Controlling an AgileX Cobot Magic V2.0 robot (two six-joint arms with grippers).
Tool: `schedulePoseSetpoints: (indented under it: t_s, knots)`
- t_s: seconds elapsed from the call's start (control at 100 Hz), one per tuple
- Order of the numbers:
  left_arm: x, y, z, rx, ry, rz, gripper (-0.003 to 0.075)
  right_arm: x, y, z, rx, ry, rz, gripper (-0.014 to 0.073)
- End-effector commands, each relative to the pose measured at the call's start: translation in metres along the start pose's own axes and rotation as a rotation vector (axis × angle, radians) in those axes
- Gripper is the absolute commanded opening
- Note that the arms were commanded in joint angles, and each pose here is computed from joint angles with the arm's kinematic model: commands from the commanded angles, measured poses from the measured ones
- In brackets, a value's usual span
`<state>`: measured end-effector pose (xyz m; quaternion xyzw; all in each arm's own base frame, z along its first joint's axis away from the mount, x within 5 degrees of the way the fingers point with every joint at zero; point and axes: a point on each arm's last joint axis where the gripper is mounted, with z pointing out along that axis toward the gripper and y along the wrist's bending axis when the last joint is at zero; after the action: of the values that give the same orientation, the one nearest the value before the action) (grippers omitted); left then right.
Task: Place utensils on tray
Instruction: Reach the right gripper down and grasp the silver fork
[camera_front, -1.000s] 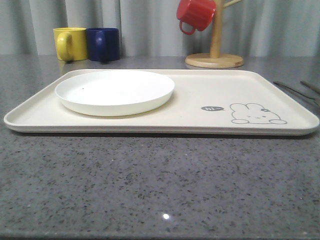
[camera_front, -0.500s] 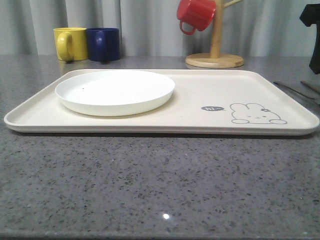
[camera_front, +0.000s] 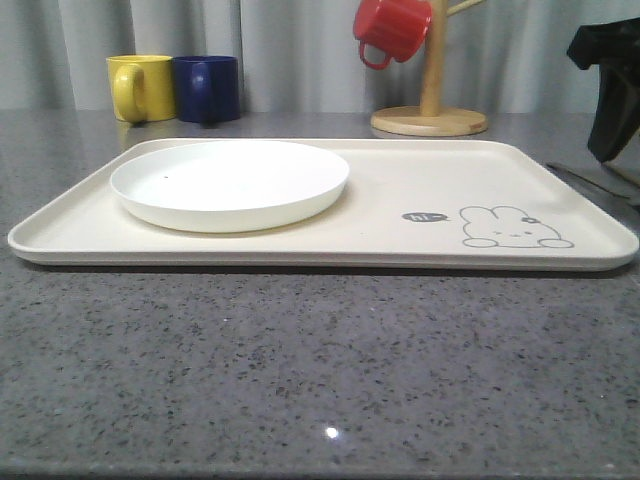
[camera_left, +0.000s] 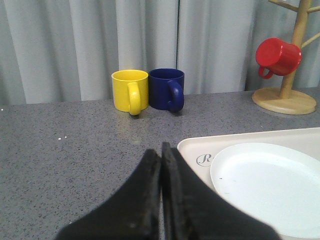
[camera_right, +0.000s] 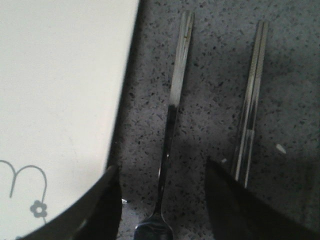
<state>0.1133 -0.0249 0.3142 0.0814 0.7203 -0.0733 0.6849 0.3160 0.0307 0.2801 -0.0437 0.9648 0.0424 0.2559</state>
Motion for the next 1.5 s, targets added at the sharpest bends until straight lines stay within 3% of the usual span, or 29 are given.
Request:
schedulePoseSetpoints:
  t_s: [0.0,0.4,0.52,0.69,0.76,0.97,1.16,1.35,1.49]
  knots:
    - [-0.015,0.002,-0.001,-0.018,-0.101,-0.009,-0.0018,-0.012,0.0,-0.01,0.001,-0.083,-0.008,0.0395]
    - [-0.015,0.002,-0.001,-0.018,-0.101,-0.009,-0.0018,-0.01,-0.002,0.015,0.001,-0.009,-0.003,0.0377]
    - [-0.015,0.002,-0.001,-0.018,-0.101,-0.009,-0.0018,-0.009,-0.002,0.015,0.001,-0.007,-0.003,0.0259]
    - [-0.015,0.002,-0.001,-0.018,-0.101,-0.009,-0.0018,-0.009,-0.001,0.015,0.0,-0.008,-0.002,0.0015]
    - [-0.015,0.002,-0.001,-0.018,-0.101,-0.009,-0.0018,-0.009,-0.001,0.015,0.0,-0.008,-0.002,-0.0035]
    - [-0.015,0.002,-0.001,-0.018,-0.101,-0.009,-0.0018,-0.01,-0.001,0.006,-0.003,-0.022,0.021,-0.0037]
    - [-0.015,0.002,-0.001,-0.018,-0.101,-0.009,-0.0018,-0.012,0.007,-0.033,-0.021,-0.103,0.103,-0.0037]
    - [-0.015,0.002,-0.001,-0.018,-0.101,-0.009,-0.0018,-0.015,0.039,-0.074,-0.1,-0.217,0.137,-0.0037]
    - [-0.015,0.002,-0.001,-0.018,-0.101,-0.009,-0.0018,-0.014,0.072,-0.077,-0.139,-0.234,0.129,-0.0037]
